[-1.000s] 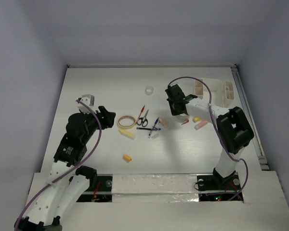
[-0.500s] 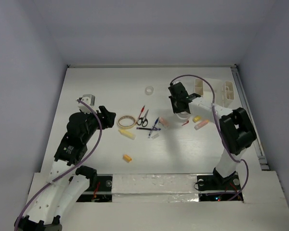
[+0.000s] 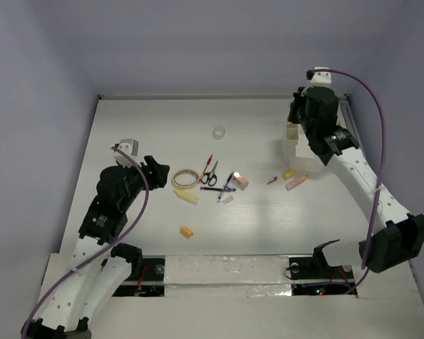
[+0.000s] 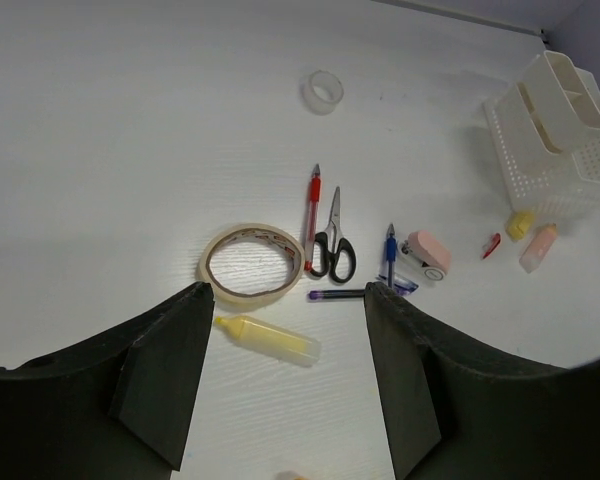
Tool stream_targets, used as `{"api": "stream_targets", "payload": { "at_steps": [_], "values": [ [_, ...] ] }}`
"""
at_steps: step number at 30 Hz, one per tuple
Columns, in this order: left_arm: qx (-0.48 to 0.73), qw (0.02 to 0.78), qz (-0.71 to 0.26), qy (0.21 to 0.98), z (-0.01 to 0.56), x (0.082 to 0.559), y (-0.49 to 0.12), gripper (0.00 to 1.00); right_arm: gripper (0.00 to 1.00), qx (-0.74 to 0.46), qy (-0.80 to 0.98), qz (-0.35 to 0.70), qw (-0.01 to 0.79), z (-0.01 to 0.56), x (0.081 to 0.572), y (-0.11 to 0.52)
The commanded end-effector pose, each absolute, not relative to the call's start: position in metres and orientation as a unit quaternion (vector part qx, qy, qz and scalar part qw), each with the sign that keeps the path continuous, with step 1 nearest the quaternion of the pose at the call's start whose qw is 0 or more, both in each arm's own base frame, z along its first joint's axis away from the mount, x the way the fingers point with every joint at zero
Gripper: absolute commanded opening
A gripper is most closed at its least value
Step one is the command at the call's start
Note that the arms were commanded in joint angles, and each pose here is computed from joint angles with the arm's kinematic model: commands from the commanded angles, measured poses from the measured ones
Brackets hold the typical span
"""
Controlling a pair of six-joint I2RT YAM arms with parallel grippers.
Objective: Sort the stationery into containers
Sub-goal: Pick up the stationery from the center of the board, then place the stationery in the storage box.
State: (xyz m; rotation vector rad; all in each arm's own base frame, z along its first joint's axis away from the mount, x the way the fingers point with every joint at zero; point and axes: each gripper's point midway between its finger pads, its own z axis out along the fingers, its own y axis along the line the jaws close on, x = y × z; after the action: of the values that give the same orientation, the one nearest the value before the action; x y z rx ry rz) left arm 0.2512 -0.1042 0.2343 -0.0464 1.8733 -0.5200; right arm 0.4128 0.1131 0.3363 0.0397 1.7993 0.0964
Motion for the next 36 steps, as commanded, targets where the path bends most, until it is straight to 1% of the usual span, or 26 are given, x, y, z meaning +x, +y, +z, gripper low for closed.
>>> {"api": "stream_targets", "payload": {
  "at_steps": [1, 4, 9, 15, 19, 20, 23, 24, 25, 26, 27, 28, 30, 32, 33, 34, 36],
  "values": [
    [-0.015, 0.579, -0.235, 0.781, 0.246, 0.251, -0.107, 0.58, 0.0, 0.074, 0.801, 0.003, 0.594, 0.306, 0.435, 0.061],
    [-0.012, 0.579, -0.238, 0.779, 0.248, 0.25, -0.108, 0.58, 0.0, 0.103, 0.811, -0.006, 0.576, 0.289, 0.447, 0.033],
    [-0.011, 0.581, -0.242, 0.777, 0.249, 0.249, -0.109, 0.58, 0.0, 0.114, 0.828, -0.019, 0.549, 0.263, 0.461, 0.018],
    [-0.009, 0.584, -0.243, 0.775, 0.251, 0.248, -0.109, 0.58, 0.01, 0.138, 0.842, -0.035, 0.521, 0.229, 0.46, 0.005],
    [-0.009, 0.584, -0.244, 0.775, 0.251, 0.248, -0.11, 0.58, 0.13, 0.151, 0.846, -0.034, 0.51, 0.209, 0.456, 0.005],
    [-0.009, 0.583, -0.243, 0.775, 0.25, 0.248, -0.109, 0.58, 0.22, 0.153, 0.849, -0.036, 0.504, 0.202, 0.454, 0.005],
    [-0.009, 0.583, -0.243, 0.775, 0.25, 0.248, -0.109, 0.58, 0.41, 0.161, 0.847, -0.042, 0.504, 0.2, 0.45, 0.001],
    [-0.008, 0.583, -0.244, 0.775, 0.25, 0.248, -0.11, 0.58, 0.45, 0.161, 0.846, -0.043, 0.506, 0.202, 0.45, 0.001],
    [-0.009, 0.583, -0.245, 0.775, 0.251, 0.248, -0.11, 0.58, 0.47, 0.158, 0.844, -0.037, 0.511, 0.208, 0.449, 0.003],
    [-0.008, 0.583, -0.245, 0.775, 0.251, 0.248, -0.11, 0.58, 0.51, 0.156, 0.842, -0.032, 0.516, 0.214, 0.449, 0.004],
    [-0.007, 0.583, -0.245, 0.775, 0.251, 0.248, -0.11, 0.58, 0.51, 0.151, 0.839, -0.023, 0.523, 0.221, 0.449, 0.007],
    [-0.007, 0.583, -0.245, 0.775, 0.251, 0.248, -0.11, 0.58, 0.52, 0.135, 0.832, 0.001, 0.538, 0.237, 0.447, 0.015],
    [-0.006, 0.584, -0.245, 0.774, 0.251, 0.248, -0.11, 0.58, 0.52, 0.094, 0.827, 0.046, 0.552, 0.248, 0.441, 0.045],
    [-0.007, 0.585, -0.245, 0.773, 0.252, 0.248, -0.11, 0.58, 0.53, 0.044, 0.816, 0.099, 0.568, 0.265, 0.433, 0.088],
    [-0.008, 0.584, -0.245, 0.774, 0.252, 0.248, -0.11, 0.58, 0.53, -0.009, 0.815, 0.124, 0.565, 0.266, 0.422, 0.132],
    [-0.008, 0.586, -0.245, 0.773, 0.253, 0.247, -0.11, 0.58, 0.53, -0.034, 0.814, 0.136, 0.564, 0.266, 0.417, 0.154],
    [-0.012, 0.588, -0.242, 0.772, 0.254, 0.248, -0.107, 0.58, 0.52, -0.092, 0.821, 0.171, 0.537, 0.249, 0.407, 0.208]
  ]
}}
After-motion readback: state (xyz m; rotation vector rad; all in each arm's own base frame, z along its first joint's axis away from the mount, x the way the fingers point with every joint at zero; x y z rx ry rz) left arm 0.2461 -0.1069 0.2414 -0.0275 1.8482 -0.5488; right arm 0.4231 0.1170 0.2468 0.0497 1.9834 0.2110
